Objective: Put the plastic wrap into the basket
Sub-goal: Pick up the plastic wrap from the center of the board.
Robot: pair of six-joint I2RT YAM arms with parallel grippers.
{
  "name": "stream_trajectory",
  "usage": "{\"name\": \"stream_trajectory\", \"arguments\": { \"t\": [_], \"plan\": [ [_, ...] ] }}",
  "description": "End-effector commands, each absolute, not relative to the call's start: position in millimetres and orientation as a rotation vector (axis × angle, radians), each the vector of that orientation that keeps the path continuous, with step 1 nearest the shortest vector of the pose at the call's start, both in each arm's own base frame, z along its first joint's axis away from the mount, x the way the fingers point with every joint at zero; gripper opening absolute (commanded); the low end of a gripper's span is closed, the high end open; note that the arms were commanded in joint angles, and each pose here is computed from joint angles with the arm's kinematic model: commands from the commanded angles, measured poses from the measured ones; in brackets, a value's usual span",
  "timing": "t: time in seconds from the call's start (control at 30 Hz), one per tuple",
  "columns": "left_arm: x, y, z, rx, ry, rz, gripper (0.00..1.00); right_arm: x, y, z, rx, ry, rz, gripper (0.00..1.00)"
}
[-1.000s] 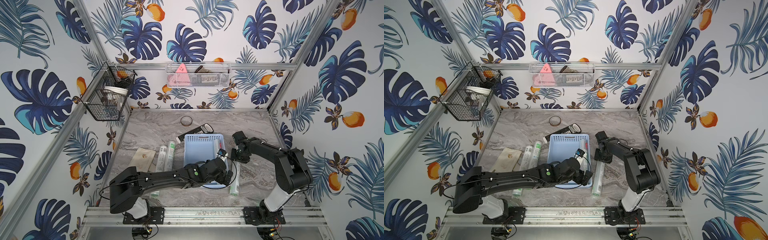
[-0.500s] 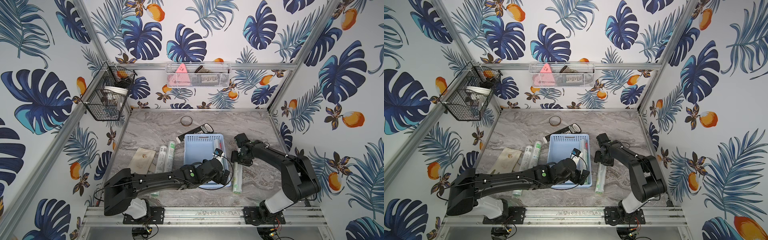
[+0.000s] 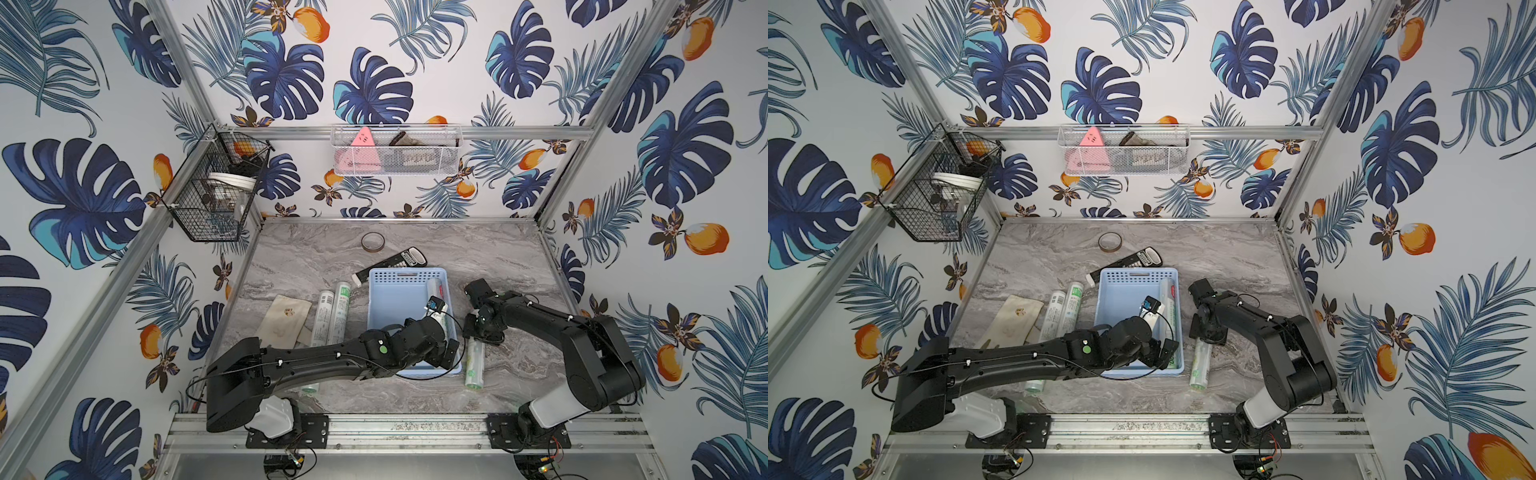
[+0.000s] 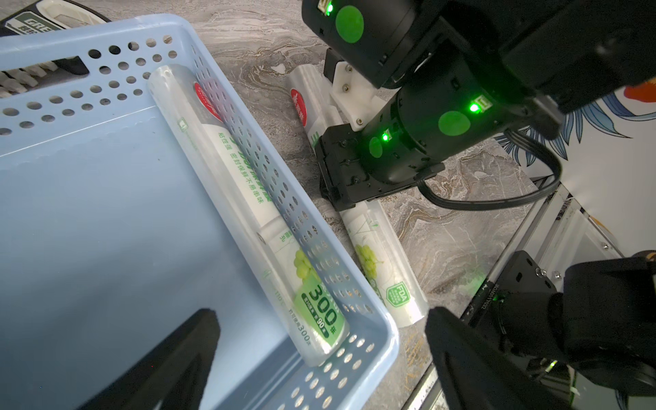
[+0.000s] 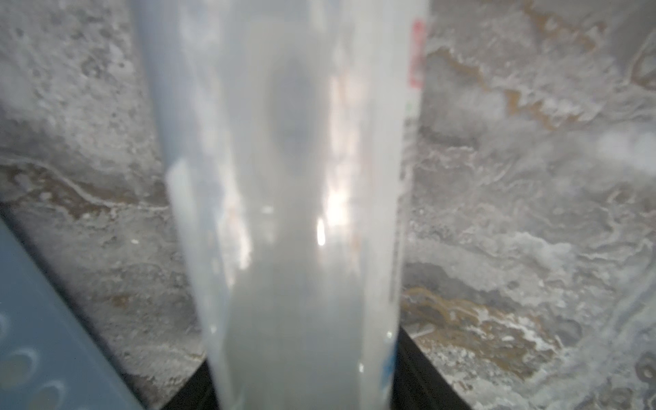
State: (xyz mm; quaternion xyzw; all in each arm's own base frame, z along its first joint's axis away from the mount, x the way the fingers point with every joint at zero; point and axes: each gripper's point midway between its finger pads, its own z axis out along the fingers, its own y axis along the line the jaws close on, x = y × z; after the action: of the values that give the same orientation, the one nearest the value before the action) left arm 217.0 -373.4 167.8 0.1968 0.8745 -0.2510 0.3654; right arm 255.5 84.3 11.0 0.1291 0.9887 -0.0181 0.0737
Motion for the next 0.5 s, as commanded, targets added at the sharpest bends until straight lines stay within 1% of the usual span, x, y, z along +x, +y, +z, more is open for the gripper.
{"name": "stream_trajectory", "arguments": {
  "t": [0.0,0.27,0.47],
  "plan": [
    [220,-372,173,0.470,2.232,-0.656,0.99,249,88,7,0.422,2.994,-0.031,0.56],
    [220,-372,175,0.463,2.229,-0.655,0.99,261,81,44,0.373,2.866,-0.041,0.43],
    [221,-370,174,0.452,2.230,-0.648,0.99,263,73,69,0.374,2.803,-0.065,0.44]
  ]
}}
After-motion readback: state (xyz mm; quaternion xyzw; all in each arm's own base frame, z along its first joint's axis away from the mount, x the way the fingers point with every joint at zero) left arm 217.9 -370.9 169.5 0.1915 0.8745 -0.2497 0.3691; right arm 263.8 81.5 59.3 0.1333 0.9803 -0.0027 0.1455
